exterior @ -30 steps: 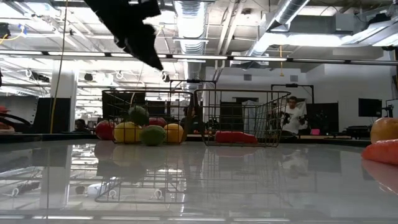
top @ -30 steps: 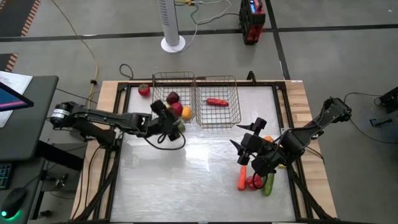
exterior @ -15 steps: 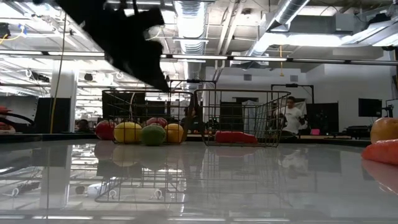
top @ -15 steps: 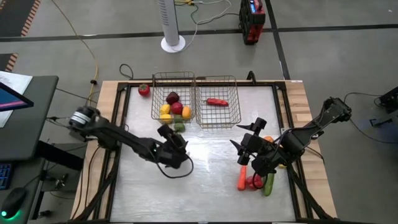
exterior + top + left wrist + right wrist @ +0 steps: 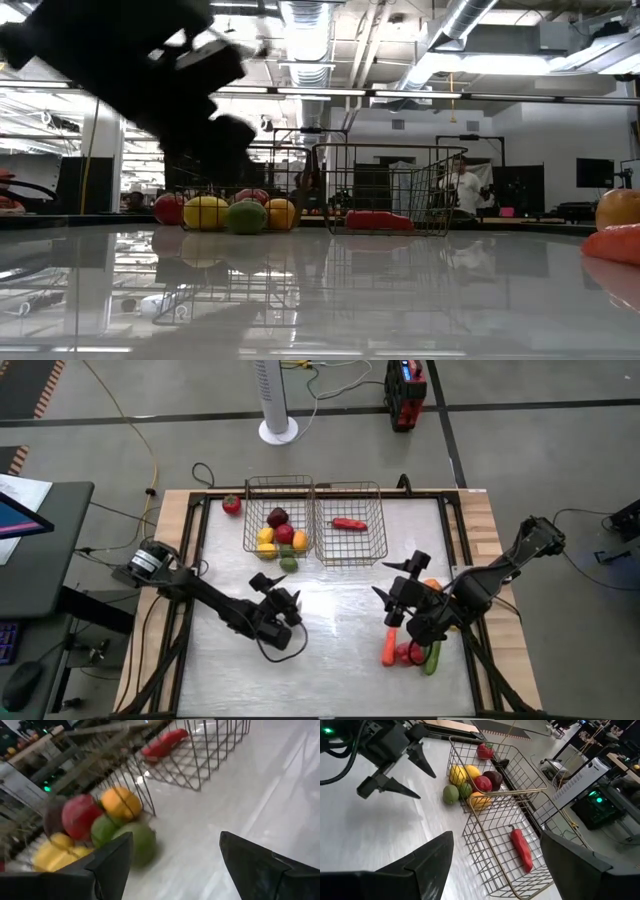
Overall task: Sort produce into baskets
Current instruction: Put the lime into the left wire basket
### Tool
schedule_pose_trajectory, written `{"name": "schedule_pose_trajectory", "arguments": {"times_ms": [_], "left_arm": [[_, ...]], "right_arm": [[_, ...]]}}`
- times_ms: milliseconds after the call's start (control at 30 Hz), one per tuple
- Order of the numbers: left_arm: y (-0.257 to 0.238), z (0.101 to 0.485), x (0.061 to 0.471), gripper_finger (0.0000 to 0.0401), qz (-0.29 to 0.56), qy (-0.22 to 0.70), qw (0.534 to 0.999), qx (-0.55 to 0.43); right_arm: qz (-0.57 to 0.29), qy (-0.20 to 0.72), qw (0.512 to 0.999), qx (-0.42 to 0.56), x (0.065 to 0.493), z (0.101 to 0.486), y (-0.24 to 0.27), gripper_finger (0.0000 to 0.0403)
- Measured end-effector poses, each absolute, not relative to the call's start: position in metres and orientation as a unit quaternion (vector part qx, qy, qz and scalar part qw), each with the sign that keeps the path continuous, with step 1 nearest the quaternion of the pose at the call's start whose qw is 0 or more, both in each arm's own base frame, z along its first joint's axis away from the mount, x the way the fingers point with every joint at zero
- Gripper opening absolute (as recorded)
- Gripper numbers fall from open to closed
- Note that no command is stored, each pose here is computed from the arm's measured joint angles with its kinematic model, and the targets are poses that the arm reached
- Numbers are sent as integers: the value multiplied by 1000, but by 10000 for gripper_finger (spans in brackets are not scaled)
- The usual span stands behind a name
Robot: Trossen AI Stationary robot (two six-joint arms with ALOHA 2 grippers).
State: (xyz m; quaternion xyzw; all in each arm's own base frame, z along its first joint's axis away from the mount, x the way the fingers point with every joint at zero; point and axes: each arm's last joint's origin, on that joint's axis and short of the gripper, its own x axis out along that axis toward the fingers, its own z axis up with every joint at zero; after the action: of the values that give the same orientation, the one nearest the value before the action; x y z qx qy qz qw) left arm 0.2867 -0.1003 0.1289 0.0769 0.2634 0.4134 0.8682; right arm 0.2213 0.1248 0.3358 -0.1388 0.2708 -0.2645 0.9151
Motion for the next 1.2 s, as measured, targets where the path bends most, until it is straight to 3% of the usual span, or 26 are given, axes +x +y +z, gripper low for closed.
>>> {"name": "schedule_pose_trajectory", "arguments": {"times_ms": [333, 700, 1200], "left_arm": [[-85, 93, 262, 263, 393, 218, 893, -26], [-51, 94, 275, 266, 438, 201, 872, -83], [-44, 95, 278, 377, 451, 188, 864, -126]], "right_arm": [[-269, 269, 915, -137, 222, 336, 123, 324], [-270, 268, 915, -136, 222, 336, 123, 324], [-269, 267, 915, -136, 222, 336, 124, 324]]}}
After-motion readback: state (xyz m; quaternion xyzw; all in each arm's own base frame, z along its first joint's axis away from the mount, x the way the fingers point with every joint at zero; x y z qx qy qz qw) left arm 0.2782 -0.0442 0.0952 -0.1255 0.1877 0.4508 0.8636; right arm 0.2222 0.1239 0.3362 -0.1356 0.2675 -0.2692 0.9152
